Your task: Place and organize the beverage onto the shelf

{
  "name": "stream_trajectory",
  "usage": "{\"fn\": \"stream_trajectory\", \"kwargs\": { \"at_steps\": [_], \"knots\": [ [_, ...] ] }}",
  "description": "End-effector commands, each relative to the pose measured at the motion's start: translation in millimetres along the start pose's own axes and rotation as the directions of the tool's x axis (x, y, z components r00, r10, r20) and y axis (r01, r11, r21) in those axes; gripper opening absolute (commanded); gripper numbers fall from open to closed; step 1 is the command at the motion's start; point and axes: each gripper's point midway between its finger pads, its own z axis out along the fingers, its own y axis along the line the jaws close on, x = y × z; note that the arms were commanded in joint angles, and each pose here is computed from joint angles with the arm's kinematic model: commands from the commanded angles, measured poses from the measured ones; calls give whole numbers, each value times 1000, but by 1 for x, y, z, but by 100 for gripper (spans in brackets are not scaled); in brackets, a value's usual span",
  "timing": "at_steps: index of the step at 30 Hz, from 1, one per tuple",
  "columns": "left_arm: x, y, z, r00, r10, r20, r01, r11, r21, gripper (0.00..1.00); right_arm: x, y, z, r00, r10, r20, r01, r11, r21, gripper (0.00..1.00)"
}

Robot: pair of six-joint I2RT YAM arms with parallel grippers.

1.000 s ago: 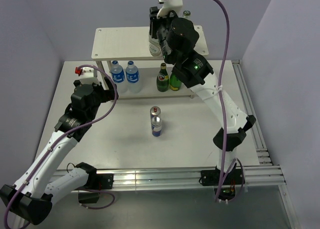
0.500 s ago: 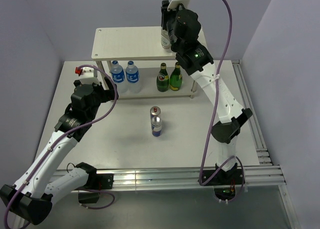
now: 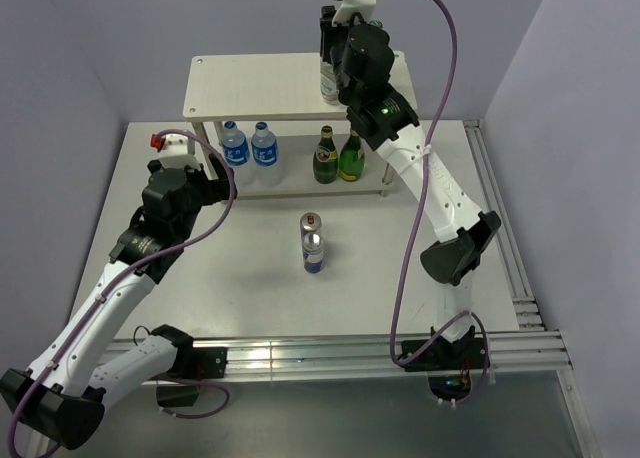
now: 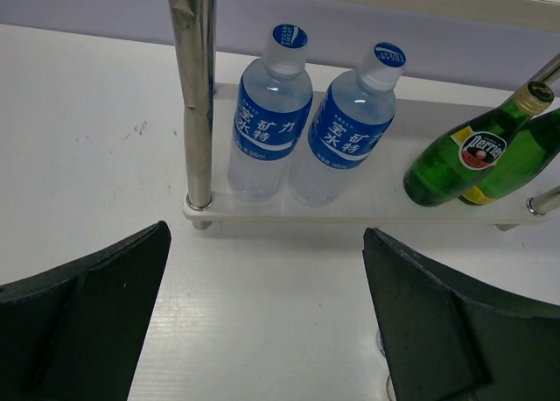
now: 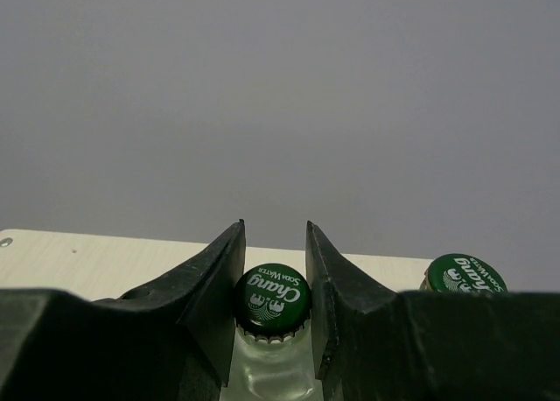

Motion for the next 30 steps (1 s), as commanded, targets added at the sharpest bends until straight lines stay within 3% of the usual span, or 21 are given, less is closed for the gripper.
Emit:
{"fn": "stream_trajectory", "kwargs": {
  "at_steps": [1,2,4,5,8,16,18,20,30],
  "knots": [
    [-4,-6,0,1000,3,17,-3,1000,28,99,-52,-13,-9,984,98,148,-100,995,11,3],
    [-4,-6,1,1000,4,15,-4,1000,29,99,-54,-14,-8,981,107,164,-111,994,14,12],
    [-3,-6,1,1000,4,14,-5,1000,29,99,-48,-14,-7,982,107,152,-112,993,22,22],
    [-3,-7,1,1000,4,13,-5,1000,30,99,-46,-14,-7,983,105,150,-109,994,24,33],
    [-3,-7,1,1000,4,13,-5,1000,30,99,-42,-14,-6,984,104,142,-110,994,31,51],
    [-2,-6,1,1000,5,13,-5,1000,27,99,-32,-15,-8,986,109,124,-115,993,39,68],
    [-3,-6,1,1000,6,13,-7,1000,27,99,-32,-16,-11,986,112,121,-118,992,44,77],
    [-2,-6,2,1000,6,11,-6,1000,24,99,-28,-16,-15,988,111,111,-116,992,43,97],
    [0,-5,4,1000,11,6,-11,1000,18,99,-44,-13,-48,982,130,133,-134,991,22,100]
  ]
}}
